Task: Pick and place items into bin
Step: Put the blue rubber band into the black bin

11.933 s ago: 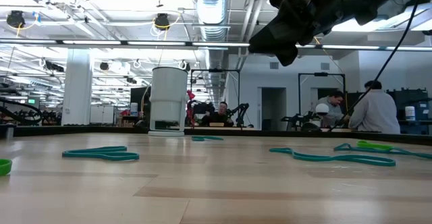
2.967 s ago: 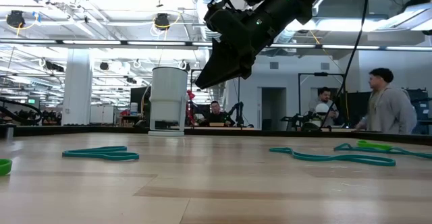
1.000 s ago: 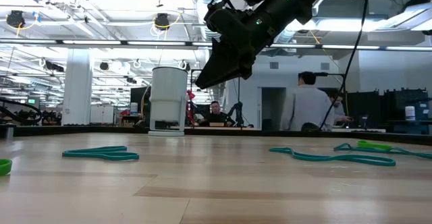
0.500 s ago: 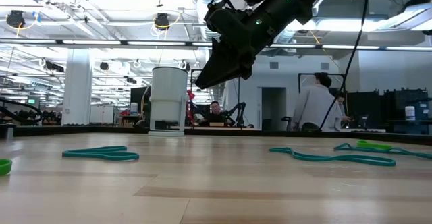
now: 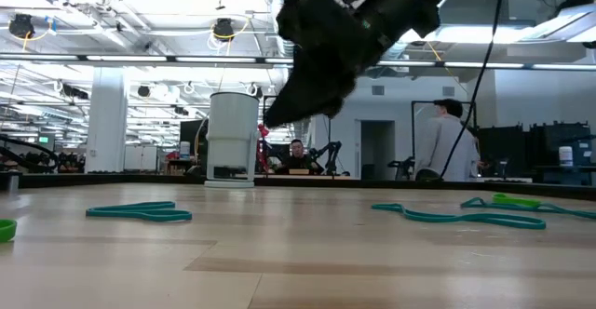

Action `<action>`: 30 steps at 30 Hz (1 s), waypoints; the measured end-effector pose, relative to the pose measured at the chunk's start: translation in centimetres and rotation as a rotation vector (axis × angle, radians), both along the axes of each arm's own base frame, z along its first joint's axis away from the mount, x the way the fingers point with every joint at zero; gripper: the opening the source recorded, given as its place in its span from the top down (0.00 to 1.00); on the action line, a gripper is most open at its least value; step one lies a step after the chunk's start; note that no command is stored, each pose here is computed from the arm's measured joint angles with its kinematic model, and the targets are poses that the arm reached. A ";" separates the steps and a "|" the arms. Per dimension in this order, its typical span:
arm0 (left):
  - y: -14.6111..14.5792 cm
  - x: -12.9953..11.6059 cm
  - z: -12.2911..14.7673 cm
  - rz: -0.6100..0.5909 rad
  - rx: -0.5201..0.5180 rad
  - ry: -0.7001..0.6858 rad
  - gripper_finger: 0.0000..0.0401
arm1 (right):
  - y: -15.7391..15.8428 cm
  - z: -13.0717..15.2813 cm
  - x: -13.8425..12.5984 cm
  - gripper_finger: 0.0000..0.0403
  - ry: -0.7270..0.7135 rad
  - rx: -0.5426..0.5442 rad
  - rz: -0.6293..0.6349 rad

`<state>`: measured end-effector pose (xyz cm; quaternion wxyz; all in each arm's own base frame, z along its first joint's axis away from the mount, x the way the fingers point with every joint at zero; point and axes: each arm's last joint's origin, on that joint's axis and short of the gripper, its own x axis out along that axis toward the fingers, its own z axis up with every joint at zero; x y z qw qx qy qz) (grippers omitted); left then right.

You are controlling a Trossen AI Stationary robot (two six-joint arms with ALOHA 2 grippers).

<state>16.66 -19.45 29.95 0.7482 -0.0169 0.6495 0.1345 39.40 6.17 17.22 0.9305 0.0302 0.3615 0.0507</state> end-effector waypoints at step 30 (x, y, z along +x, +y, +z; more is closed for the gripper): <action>4.5 3.8 1.4 0.012 0.454 -0.326 0.89 | 4.8 -7.2 10.4 0.85 0.129 -0.123 0.126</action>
